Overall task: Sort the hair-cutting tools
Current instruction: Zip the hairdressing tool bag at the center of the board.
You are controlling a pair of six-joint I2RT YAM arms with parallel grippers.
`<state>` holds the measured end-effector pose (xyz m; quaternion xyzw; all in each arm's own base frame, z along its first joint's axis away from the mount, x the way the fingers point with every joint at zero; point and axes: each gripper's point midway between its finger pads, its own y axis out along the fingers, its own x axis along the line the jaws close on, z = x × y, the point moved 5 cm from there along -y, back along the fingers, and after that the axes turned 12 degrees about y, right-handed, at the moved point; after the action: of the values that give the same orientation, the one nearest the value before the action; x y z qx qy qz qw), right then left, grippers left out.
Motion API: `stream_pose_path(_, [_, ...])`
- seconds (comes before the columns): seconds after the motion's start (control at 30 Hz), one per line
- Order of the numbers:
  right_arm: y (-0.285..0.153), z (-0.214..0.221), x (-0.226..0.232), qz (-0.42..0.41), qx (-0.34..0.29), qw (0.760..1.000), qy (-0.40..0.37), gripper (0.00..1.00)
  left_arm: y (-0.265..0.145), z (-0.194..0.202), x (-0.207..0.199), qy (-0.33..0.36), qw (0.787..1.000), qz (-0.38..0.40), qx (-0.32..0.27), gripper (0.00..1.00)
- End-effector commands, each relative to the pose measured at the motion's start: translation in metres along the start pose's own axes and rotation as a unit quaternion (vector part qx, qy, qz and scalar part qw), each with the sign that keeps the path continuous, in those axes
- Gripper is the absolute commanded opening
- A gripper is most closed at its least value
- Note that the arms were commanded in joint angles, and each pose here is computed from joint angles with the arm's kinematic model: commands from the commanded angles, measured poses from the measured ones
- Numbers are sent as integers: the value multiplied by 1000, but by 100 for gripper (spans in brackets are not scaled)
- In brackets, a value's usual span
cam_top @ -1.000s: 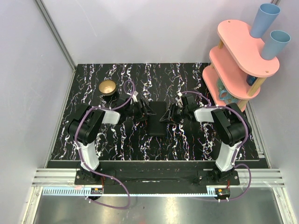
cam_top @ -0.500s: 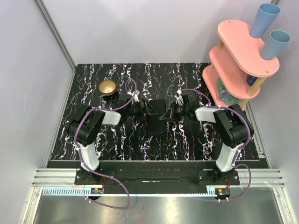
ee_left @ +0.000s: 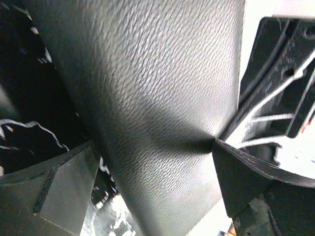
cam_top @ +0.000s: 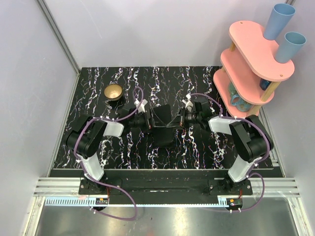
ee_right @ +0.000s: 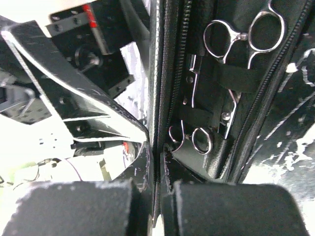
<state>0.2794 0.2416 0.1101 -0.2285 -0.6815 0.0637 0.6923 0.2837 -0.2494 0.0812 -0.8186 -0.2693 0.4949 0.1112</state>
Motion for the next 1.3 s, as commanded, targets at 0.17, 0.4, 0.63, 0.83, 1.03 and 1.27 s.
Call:
stream_pose_path(0.17, [-42,-6,108,-156,-3,978,-138,0,-48,-5,-68,59,971,230,-36,99])
stream_pose_path(0.4, [-42,-6,107,-147,9,980,-133,0,-57,-37,-100,52,951,292,-84,61])
stream_pose_path(0.63, [-52,-10,103,-67,-31,986,-146,22,-58,-52,-108,52,957,270,-87,34])
stream_pose_path(0.83, [-73,-18,97,46,-121,984,-119,64,-60,-65,-108,75,981,164,-75,18])
stream_pose_path(1.03, [-117,-12,103,125,-224,959,-123,73,-67,-89,-109,58,991,56,-105,22])
stream_pose_path(1.27, [-95,48,132,90,-151,964,-198,68,-85,-109,-128,-18,985,-27,-170,33])
